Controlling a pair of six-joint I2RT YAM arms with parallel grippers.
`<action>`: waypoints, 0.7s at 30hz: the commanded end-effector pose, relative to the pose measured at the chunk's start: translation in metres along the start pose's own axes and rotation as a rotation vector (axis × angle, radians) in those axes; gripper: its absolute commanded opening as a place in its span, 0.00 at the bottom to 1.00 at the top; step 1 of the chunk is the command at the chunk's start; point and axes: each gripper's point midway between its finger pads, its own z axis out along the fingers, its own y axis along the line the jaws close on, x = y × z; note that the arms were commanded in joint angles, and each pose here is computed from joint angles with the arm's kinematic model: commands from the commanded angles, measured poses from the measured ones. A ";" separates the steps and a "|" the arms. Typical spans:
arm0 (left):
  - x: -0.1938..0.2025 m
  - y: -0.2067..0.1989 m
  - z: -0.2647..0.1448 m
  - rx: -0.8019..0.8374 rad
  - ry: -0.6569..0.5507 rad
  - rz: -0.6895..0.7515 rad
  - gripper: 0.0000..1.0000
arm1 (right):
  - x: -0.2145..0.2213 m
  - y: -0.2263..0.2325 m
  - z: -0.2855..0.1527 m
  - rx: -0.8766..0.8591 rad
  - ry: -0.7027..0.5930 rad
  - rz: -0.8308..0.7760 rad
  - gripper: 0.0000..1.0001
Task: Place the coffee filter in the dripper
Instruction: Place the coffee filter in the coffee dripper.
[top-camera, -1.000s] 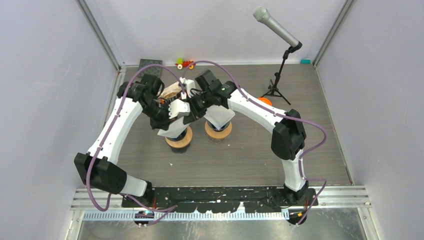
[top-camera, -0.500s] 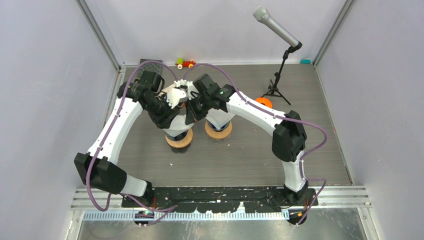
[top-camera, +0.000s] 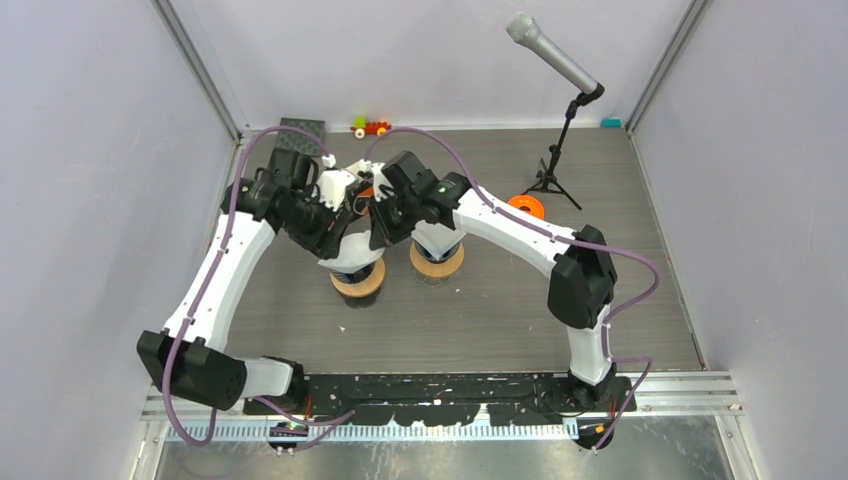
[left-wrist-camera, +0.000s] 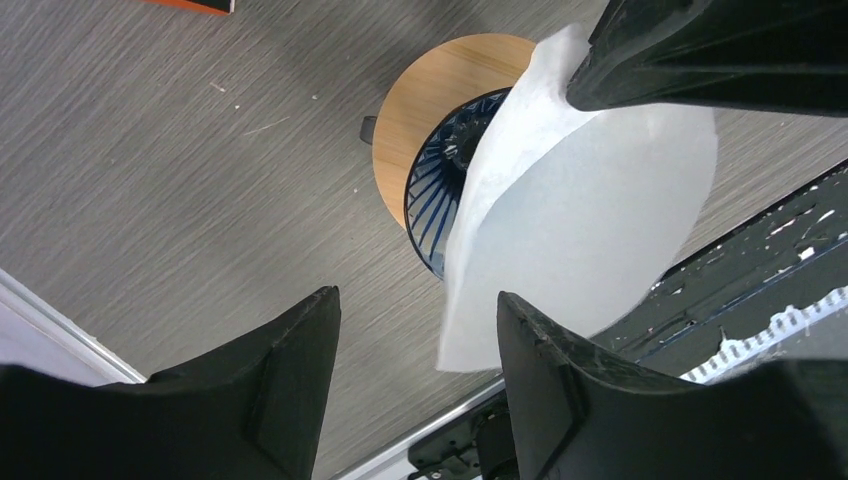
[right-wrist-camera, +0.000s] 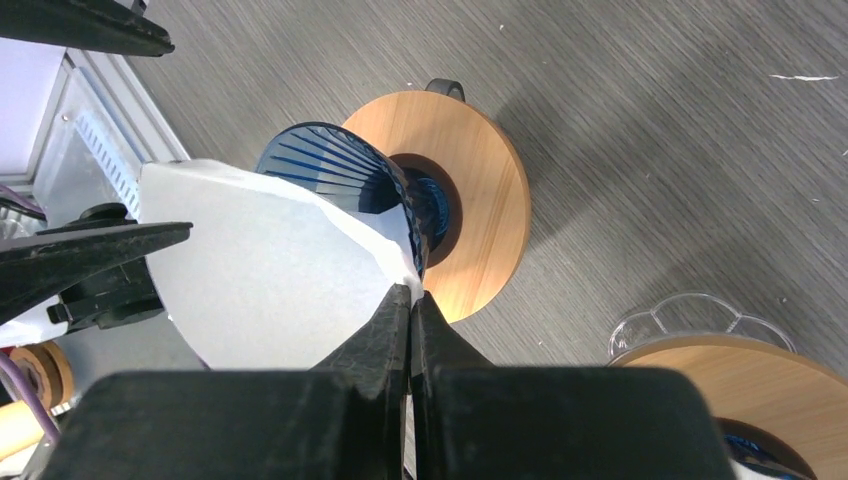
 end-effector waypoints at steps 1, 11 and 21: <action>-0.010 0.000 -0.016 -0.037 -0.076 -0.070 0.61 | -0.017 0.018 -0.028 0.013 -0.081 -0.017 0.05; 0.010 -0.005 -0.020 -0.056 -0.049 -0.122 0.60 | -0.014 0.016 -0.029 0.052 -0.089 0.009 0.01; 0.016 0.001 -0.013 -0.073 -0.077 -0.224 0.60 | -0.008 0.016 -0.020 0.041 -0.076 0.076 0.01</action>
